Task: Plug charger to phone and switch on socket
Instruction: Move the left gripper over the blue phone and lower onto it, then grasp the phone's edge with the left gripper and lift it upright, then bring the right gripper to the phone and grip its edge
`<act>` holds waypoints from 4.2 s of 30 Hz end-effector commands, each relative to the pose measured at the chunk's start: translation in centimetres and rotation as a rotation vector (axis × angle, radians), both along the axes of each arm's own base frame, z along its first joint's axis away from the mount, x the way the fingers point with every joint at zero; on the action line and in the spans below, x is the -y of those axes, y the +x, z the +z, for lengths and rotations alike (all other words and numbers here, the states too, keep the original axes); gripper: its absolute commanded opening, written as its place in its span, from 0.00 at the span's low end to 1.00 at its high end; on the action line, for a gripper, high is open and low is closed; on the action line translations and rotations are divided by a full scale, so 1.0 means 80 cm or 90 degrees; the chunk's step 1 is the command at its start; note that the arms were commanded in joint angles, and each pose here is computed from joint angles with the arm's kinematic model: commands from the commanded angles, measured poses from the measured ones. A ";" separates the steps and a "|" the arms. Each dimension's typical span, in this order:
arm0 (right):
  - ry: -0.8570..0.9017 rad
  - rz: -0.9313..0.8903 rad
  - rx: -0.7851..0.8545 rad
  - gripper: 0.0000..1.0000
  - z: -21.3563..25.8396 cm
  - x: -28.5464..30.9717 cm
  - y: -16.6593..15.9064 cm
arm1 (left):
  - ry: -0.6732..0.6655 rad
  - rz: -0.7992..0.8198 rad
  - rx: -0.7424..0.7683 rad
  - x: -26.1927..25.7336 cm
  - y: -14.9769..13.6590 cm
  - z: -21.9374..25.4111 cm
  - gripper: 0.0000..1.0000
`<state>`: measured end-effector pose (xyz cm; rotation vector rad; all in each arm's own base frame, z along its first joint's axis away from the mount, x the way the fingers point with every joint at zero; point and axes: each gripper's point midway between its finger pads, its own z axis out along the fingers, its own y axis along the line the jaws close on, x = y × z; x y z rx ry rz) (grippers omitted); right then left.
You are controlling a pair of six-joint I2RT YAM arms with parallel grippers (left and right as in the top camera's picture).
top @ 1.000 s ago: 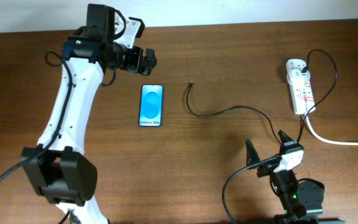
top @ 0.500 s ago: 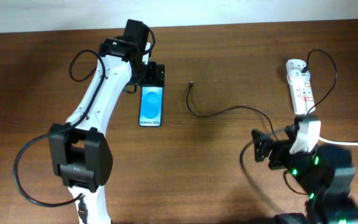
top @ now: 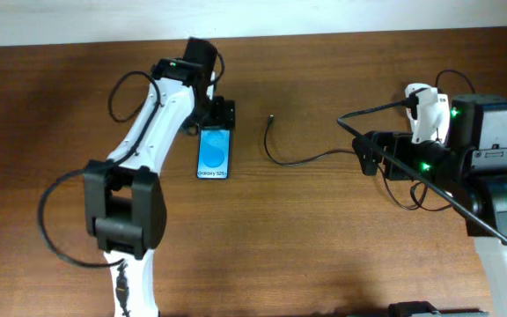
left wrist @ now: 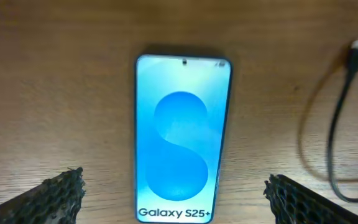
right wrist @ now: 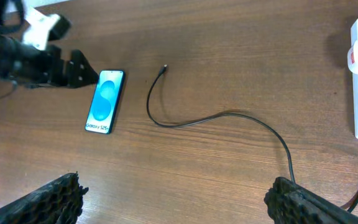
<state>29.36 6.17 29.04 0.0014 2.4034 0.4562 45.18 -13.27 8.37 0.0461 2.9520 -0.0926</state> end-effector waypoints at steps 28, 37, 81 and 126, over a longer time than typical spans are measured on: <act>0.001 0.011 -0.057 0.98 -0.019 -0.004 -0.004 | 0.020 0.012 -0.152 0.024 -0.030 -0.143 0.87; 0.000 0.011 -0.058 0.98 -0.019 -0.004 -0.003 | 0.031 0.033 -0.159 0.009 -0.028 -0.133 0.64; 0.028 0.018 -0.022 0.98 -0.006 -0.013 0.011 | -0.796 0.420 -0.657 0.111 -0.023 0.222 0.00; 0.264 -0.034 -0.217 0.28 -0.153 -0.246 0.135 | -0.376 0.633 -0.544 0.125 -0.060 0.102 0.00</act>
